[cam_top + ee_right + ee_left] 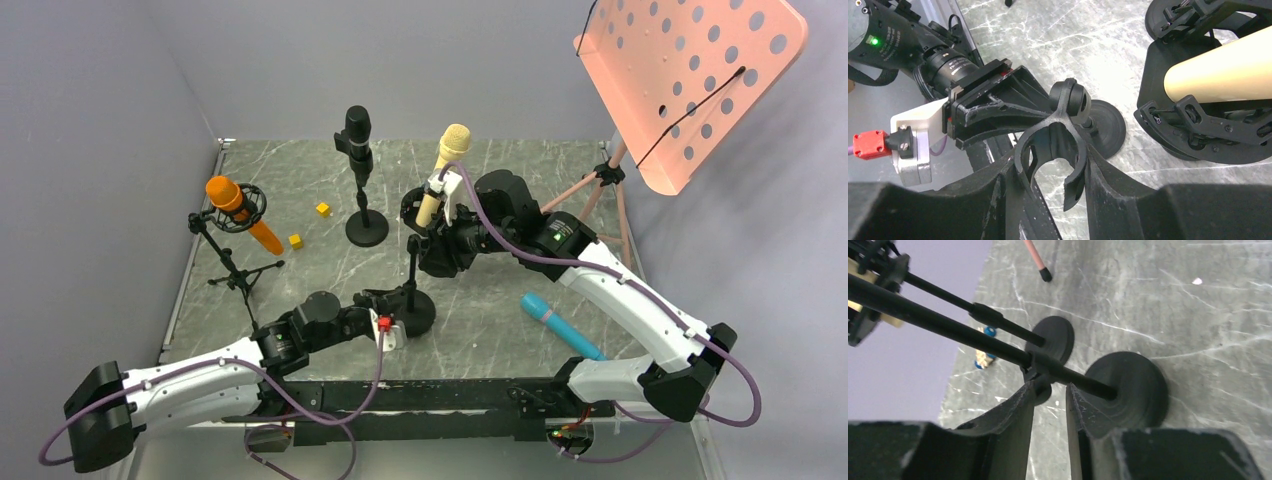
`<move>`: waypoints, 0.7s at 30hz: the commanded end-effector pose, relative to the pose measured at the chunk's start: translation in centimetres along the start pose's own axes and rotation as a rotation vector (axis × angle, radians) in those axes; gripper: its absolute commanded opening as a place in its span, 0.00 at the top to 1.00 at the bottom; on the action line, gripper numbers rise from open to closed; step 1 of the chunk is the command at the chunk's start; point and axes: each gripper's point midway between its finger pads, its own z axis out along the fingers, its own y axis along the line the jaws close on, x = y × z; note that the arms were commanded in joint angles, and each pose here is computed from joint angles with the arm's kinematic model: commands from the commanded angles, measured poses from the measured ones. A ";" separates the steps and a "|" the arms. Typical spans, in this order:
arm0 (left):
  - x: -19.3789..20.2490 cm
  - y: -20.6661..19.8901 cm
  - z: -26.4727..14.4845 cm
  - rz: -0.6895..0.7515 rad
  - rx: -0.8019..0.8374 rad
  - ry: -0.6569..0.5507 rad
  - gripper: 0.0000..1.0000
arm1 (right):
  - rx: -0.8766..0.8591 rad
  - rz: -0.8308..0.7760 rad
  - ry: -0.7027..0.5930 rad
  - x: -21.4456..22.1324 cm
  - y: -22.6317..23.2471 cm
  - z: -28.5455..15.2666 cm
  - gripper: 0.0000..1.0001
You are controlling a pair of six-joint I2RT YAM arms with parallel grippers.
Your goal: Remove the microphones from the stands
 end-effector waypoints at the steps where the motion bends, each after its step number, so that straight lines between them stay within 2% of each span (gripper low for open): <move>1: -2.6 4.2 0.2 0.106 -0.200 -0.083 0.67 | 0.010 0.024 -0.053 -1.8 0.0 -0.1 0.56; 8: -0.9 3.8 0.2 0.060 -0.213 -0.018 0.79 | 0.003 0.024 -0.059 -2.0 0.1 -0.1 0.56; 11: -0.2 3.6 0.1 0.024 -0.216 0.001 0.78 | 0.003 0.028 -0.060 -1.9 0.2 -0.1 0.56; 17: 0.5 3.5 0.1 0.018 -0.223 0.023 0.68 | -0.004 0.030 -0.058 -1.9 0.2 0.0 0.57; 19: 0.6 3.7 0.1 0.020 -0.227 0.022 0.70 | -0.008 0.030 -0.057 -1.9 0.3 0.1 0.57; 21: 0.6 3.8 0.1 0.022 -0.229 0.021 0.78 | -0.007 0.029 -0.058 -1.9 0.2 0.1 0.57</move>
